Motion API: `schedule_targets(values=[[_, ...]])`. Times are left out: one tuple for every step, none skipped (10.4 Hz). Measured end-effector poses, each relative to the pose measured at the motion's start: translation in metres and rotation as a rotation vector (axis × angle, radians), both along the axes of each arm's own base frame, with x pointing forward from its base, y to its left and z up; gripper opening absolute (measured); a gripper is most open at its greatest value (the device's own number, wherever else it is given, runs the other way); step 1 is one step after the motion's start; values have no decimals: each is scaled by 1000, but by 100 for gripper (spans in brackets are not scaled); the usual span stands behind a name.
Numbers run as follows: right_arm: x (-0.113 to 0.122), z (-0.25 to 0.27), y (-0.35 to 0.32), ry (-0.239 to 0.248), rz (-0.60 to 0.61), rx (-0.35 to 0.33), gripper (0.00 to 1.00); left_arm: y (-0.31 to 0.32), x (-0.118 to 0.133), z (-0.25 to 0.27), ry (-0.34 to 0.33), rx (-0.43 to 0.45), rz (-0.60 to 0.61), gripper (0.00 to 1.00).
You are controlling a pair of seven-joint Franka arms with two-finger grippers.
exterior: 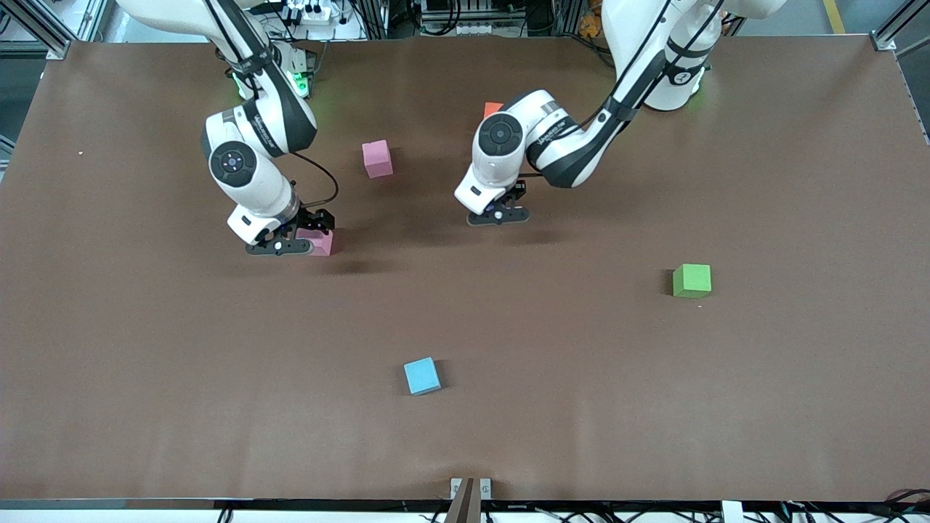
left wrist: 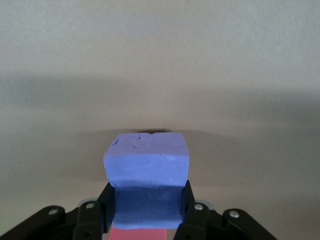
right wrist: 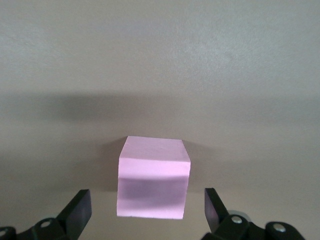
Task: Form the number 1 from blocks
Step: 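Lower the purple cube below the red cube while the right gripper carries the pink cube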
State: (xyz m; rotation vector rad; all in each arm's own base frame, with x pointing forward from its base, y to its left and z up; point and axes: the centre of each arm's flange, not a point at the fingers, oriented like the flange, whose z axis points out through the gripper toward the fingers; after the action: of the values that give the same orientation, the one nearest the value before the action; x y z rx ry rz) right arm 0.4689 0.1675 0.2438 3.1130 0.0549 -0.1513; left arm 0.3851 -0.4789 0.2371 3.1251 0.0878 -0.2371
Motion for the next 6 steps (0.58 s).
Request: schedule_targets(values=[[1,-5,-1,2,-11,6,100,-5,-7,0,-25,10,-28,54],[1,-10,-3,9,-22,10,100,-8,-14,-1,-52,16,-58,54],[1,-14,-5,15,-29,11,100,-7,-18,-6,-76,15,-83,54],[2,-19,-6,16,-33,13,100,-4,-22,-12,-93,11,-104,54],[2,-26,-7,16,-35,15,99,0,-26,-18,-100,6,-112,54],[1,-33,-7,20,-36,16,98,4,-28,-24,-99,2,-110,54]])
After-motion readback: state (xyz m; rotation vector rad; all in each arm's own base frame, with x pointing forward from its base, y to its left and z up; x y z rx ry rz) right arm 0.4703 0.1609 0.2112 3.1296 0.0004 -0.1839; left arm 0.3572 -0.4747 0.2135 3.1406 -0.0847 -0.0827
